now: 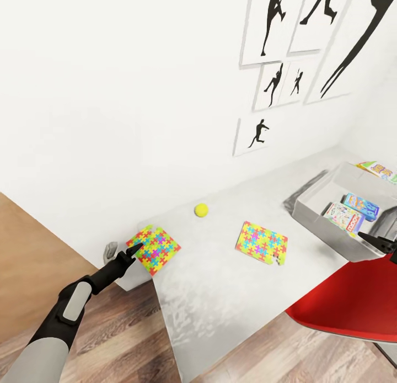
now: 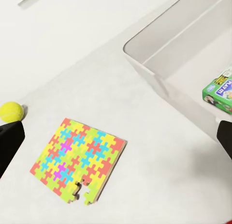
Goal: Put all the toys in the child's room - the three board games (two on the bed and one on the table), the two jigsaw puzzles on the table, and the tennis ball on the table - inside the toy box on the table in the child's room.
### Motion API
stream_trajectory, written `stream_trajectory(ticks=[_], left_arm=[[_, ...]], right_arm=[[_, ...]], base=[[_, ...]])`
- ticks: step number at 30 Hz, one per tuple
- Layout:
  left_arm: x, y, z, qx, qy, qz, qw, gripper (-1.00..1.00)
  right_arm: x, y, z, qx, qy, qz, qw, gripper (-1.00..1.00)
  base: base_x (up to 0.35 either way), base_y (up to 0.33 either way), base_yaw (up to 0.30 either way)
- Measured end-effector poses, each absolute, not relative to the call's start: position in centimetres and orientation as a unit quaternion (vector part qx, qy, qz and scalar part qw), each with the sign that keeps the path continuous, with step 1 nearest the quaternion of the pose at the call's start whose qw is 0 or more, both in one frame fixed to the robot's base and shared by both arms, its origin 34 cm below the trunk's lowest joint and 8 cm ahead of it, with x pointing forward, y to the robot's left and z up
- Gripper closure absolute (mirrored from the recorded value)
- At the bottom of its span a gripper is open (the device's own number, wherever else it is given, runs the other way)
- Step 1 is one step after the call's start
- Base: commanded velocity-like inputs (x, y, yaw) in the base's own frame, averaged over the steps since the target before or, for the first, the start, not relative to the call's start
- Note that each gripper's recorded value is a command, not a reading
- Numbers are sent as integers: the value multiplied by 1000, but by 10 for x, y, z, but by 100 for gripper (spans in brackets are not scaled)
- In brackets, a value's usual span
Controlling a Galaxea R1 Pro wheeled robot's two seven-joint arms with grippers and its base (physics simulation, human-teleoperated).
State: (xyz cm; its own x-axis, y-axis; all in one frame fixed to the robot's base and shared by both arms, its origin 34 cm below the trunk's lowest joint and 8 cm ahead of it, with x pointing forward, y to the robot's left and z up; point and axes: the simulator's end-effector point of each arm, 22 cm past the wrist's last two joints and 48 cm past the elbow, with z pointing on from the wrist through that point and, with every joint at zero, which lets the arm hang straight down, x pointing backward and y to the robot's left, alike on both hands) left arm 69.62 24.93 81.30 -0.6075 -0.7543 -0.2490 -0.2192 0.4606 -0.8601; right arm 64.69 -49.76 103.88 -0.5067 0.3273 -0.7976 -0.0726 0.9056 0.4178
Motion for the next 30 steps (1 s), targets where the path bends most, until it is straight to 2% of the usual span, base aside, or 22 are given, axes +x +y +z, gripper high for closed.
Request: stream_trajectory(ticks=[30], left_arm=[[698,250,815,-306,792,-419,322,-100]], right_arm=[[647,-498,1039,75,844,204,491,-100]], base=[[0,0,-3]])
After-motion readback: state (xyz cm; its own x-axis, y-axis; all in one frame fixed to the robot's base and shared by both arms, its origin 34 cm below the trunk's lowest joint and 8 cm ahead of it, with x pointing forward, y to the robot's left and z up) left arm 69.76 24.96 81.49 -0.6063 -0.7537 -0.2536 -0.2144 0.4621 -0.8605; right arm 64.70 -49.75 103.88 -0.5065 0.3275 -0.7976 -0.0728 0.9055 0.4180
